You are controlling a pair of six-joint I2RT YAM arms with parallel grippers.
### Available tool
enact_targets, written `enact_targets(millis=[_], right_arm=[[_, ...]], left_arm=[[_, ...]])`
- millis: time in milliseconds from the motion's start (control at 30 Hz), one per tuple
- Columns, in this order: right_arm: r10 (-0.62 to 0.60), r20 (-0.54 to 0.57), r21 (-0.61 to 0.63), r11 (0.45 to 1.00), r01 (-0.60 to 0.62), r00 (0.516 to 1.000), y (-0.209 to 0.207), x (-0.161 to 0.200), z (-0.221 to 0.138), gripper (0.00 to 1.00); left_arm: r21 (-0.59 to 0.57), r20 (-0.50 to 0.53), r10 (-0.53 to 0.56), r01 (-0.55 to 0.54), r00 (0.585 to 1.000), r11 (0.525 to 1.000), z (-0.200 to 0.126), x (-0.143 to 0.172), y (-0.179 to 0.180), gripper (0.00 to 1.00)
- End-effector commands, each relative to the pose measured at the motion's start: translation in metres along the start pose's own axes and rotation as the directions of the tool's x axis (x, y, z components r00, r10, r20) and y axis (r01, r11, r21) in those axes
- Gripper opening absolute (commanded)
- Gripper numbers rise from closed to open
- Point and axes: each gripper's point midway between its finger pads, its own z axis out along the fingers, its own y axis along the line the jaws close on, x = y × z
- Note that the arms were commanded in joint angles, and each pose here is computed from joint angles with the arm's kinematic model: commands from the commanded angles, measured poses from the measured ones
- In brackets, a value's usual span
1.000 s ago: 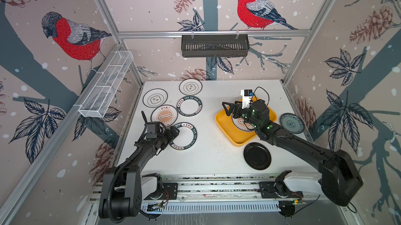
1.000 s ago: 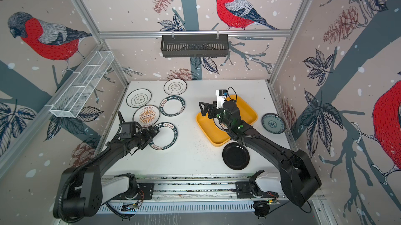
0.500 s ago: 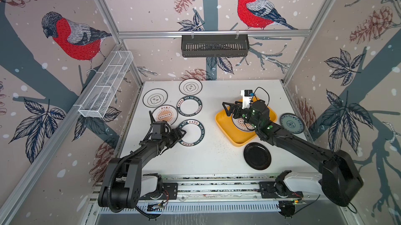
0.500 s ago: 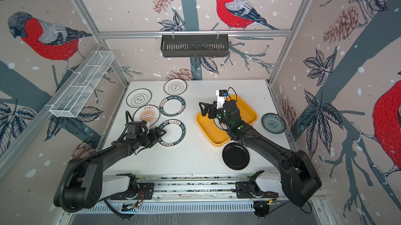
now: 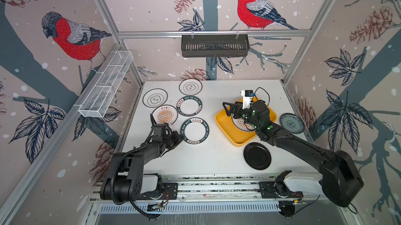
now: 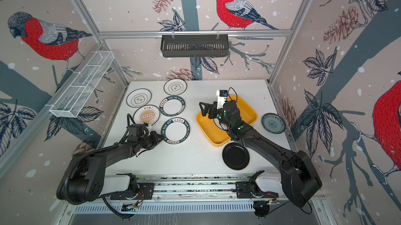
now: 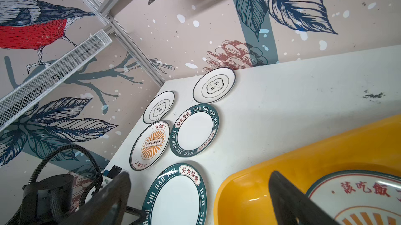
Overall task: Place the plates into the plastic bin on the countertop
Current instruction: Pick up the plate from the center of the table.
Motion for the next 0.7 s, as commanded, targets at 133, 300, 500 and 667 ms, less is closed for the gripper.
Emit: enact_targets(millis=[133, 300, 500, 667], right_arm=[[-0.002, 0.035, -0.013, 1.0, 0.003, 0.999, 0.006, -0.008, 0.001, 1.0], [-0.015, 0.029, -0.024, 1.0, 0.015, 0.999, 0.008, -0.007, 0.001, 1.0], [-0.019, 0.025, -0.026, 0.999, 0.02, 1.0, 0.008, -0.006, 0.001, 1.0], [-0.024, 0.024, -0.026, 0.999, 0.024, 0.999, 0.008, -0.006, 0.001, 1.0]], left_arm=[[0.081, 0.022, -0.026, 0.024, 0.999, 0.996, 0.002, -0.002, -0.01, 0.0], [0.122, 0.023, -0.036, 0.033, 0.999, 0.992, 0.002, -0.005, -0.019, 0.0], [0.149, 0.04, -0.019, 0.013, 0.999, 0.989, -0.004, -0.013, -0.034, 0.0], [0.14, 0.07, 0.013, -0.023, 0.997, 0.99, -0.014, -0.023, -0.047, 0.0]])
